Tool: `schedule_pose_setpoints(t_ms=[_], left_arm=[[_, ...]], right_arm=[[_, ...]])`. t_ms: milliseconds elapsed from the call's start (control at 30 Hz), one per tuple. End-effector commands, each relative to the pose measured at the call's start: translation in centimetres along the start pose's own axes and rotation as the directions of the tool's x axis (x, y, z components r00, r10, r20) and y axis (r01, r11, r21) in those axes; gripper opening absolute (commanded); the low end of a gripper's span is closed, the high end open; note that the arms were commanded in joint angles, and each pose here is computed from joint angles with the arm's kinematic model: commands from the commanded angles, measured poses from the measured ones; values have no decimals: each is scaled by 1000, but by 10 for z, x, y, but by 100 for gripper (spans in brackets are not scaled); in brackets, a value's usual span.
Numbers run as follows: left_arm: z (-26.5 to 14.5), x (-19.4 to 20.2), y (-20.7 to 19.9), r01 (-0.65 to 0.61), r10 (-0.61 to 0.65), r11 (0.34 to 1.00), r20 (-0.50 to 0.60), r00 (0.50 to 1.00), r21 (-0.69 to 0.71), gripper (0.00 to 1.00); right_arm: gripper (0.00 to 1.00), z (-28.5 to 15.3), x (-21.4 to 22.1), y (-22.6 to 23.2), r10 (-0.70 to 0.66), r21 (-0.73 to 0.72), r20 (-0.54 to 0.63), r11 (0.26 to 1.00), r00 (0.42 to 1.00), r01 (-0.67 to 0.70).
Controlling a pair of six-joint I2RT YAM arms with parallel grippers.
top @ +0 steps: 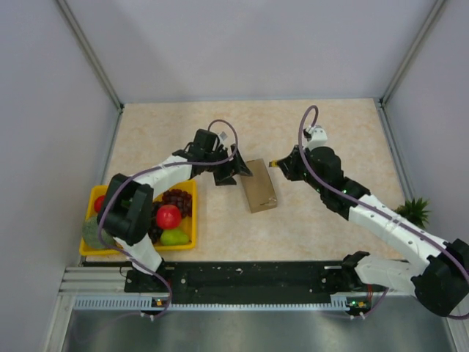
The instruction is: Unpack the express box
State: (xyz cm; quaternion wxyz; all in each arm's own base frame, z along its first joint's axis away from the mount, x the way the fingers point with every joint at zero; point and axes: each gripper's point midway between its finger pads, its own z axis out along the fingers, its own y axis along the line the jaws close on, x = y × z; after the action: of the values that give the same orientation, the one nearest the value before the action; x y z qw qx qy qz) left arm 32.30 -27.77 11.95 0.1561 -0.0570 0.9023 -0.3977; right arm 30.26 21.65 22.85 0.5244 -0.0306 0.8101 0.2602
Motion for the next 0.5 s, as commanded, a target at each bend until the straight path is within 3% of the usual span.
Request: schedule_pose_setpoints(t_ms=[0, 200, 467], left_arm=[[23, -6, 3, -62, 63, 997, -19, 998, 39, 76], [46, -14, 5, -83, 86, 994, -45, 995, 69, 75], [65, -39, 9, -140, 140, 989, 5, 990, 40, 72]], right_arm=[[0, 15, -10, -5, 7, 20, 87, 1000, 996, -9], [0, 27, 6, -19, 9, 70, 75, 997, 997, -14], [0, 45, 16, -37, 20, 171, 72, 985, 997, -32]])
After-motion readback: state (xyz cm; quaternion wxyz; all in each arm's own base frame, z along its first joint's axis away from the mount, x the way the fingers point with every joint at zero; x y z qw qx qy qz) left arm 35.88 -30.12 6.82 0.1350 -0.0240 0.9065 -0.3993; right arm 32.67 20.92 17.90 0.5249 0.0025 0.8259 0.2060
